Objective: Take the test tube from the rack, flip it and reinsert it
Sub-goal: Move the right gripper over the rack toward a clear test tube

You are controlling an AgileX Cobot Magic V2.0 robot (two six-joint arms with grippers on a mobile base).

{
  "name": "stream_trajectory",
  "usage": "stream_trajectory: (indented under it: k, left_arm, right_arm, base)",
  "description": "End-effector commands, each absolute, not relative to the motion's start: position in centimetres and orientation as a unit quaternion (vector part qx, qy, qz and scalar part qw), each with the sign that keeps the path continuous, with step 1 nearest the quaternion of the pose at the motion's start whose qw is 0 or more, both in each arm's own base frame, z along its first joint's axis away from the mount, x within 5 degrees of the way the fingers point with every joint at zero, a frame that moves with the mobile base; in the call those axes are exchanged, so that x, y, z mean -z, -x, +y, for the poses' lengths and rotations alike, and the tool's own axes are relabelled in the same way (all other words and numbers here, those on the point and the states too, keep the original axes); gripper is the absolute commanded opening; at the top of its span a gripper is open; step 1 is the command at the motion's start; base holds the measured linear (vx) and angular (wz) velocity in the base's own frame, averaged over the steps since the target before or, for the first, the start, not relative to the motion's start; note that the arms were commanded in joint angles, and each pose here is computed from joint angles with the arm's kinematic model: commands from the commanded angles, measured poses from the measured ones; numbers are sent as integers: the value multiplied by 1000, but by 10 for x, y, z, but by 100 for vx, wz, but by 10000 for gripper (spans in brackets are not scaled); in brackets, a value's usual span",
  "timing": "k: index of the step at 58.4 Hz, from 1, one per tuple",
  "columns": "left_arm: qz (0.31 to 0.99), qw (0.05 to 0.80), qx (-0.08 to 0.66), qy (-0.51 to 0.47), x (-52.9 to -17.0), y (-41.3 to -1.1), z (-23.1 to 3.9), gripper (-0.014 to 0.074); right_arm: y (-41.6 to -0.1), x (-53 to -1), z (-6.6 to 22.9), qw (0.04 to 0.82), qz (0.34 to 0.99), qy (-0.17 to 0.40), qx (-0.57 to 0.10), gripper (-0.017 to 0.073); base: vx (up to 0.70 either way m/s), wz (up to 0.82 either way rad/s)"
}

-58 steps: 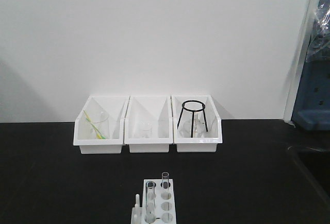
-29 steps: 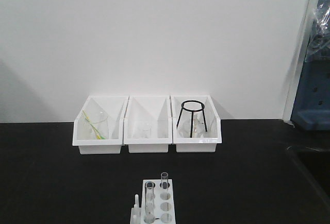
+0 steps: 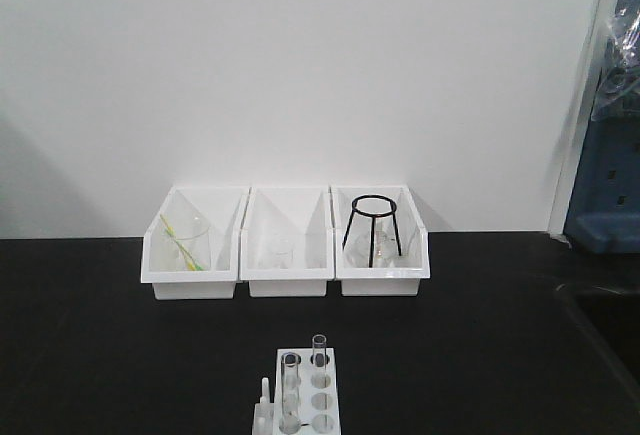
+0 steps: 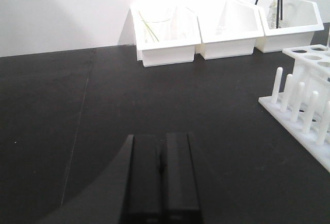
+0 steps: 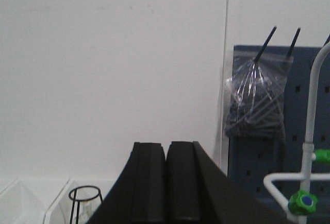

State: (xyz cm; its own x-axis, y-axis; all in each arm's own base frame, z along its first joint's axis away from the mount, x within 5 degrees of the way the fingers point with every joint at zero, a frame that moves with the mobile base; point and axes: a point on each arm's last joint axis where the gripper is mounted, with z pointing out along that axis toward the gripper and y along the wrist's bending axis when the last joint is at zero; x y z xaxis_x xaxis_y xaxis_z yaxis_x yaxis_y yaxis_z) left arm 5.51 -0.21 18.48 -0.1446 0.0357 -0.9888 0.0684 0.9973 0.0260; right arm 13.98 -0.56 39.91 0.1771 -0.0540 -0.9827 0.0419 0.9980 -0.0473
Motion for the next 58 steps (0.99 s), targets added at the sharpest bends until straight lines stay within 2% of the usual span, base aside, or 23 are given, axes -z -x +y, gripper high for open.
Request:
stream_trajectory:
  k: [1,9,17,21,33,39,44,51,54,58]
  left_arm:
    - [726,686,24,-33,-194,-55,-3,-6]
    - [726,686,24,-33,-194,-55,-3,-6]
    - [726,686,24,-33,-194,-55,-3,-6]
    - [726,686,24,-33,-194,-55,-3,-6]
    - [726,686,24,-33,-194,-55,-3,-6]
    - [726,686,24,-33,-194,-55,-3,-6]
    - [726,686,24,-33,-194,-55,-3,-6]
    - [726,686,24,-33,-194,-55,-3,-6]
    - [726,686,24,-33,-194,-55,-3,-6]
    - [726,686,24,-33,-194,-55,-3,-6]
  right_arm:
    - [-147,-411,-5,785,619,10,27,-7]
    - [-153,-407,-5,778,628,9,27,29]
    - [-153,-408,-5,778,628,9,27,130]
    - [-153,-408,-5,778,628,9,27,213]
    - [-153,-407,-6,776,630,9,27,538]
    - [-153,-408,-5,781,624,10,26,638]
    - [-151,-413,-4,797,604,3,4,669]
    - [-157,-411,0,794,605,-21,-52,652]
    - [-163,-406,8,784,616,-5,-69,635]
    - [-172,-393,25,768,633,46,-87,608]
  base:
    - [0,0]
    - [0,0]
    - [0,0]
    - [0,0]
    - [0,0]
    - [0,0]
    - [0,0]
    - [0,0]
    - [0,0]
    - [0,0]
